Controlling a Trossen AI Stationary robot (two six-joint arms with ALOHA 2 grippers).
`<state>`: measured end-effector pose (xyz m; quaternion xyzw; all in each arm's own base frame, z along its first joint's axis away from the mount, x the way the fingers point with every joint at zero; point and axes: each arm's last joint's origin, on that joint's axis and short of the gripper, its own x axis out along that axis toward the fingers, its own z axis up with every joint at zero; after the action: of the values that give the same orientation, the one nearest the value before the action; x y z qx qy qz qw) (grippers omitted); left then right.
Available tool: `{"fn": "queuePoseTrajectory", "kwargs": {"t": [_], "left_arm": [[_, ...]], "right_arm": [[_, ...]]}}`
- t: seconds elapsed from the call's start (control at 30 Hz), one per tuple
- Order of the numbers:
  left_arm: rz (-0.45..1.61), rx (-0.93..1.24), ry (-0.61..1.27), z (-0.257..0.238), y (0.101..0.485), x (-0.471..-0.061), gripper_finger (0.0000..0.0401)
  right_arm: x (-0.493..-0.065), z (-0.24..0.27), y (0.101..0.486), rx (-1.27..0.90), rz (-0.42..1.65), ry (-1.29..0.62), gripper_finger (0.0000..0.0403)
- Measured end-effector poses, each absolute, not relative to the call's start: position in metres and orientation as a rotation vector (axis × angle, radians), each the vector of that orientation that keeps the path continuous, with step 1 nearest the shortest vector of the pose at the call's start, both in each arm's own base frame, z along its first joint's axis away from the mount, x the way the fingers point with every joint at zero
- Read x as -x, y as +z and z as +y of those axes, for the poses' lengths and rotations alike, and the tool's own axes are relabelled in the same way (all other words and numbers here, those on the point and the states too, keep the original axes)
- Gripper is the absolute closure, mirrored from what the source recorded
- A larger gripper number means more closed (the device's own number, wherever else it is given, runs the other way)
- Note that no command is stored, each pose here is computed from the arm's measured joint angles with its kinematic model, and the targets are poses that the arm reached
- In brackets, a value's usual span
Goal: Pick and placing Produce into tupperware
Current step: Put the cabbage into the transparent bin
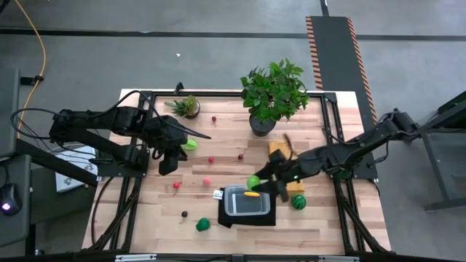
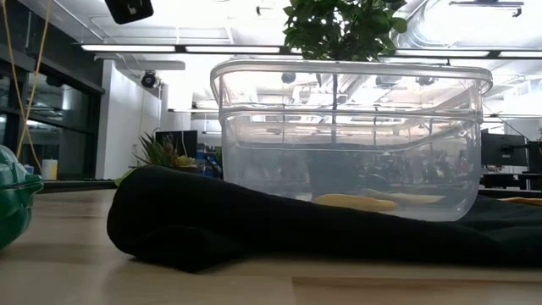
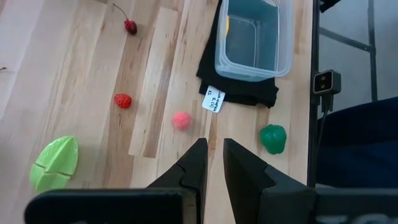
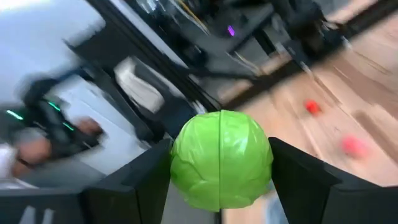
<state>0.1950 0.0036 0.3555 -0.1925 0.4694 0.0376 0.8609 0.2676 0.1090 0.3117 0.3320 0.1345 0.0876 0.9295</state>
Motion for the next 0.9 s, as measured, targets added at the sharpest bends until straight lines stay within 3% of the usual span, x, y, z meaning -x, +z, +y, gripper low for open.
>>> {"fn": "queuePoseTrajectory", "kwargs": {"t": [0.37,0.9], "left_arm": [[1.014,0.404,0.084,0.003,0.354,-0.193,0.0359],[1.079,0.385,0.084,0.003,0.351,-0.187,0.0359]], "right_arm": [[-0.300,0.125,0.330,-0.494,0.643,0.055,0.0176],[-0.337,0.146,0.284,-0.458,0.989,0.003,0.0176]]}}
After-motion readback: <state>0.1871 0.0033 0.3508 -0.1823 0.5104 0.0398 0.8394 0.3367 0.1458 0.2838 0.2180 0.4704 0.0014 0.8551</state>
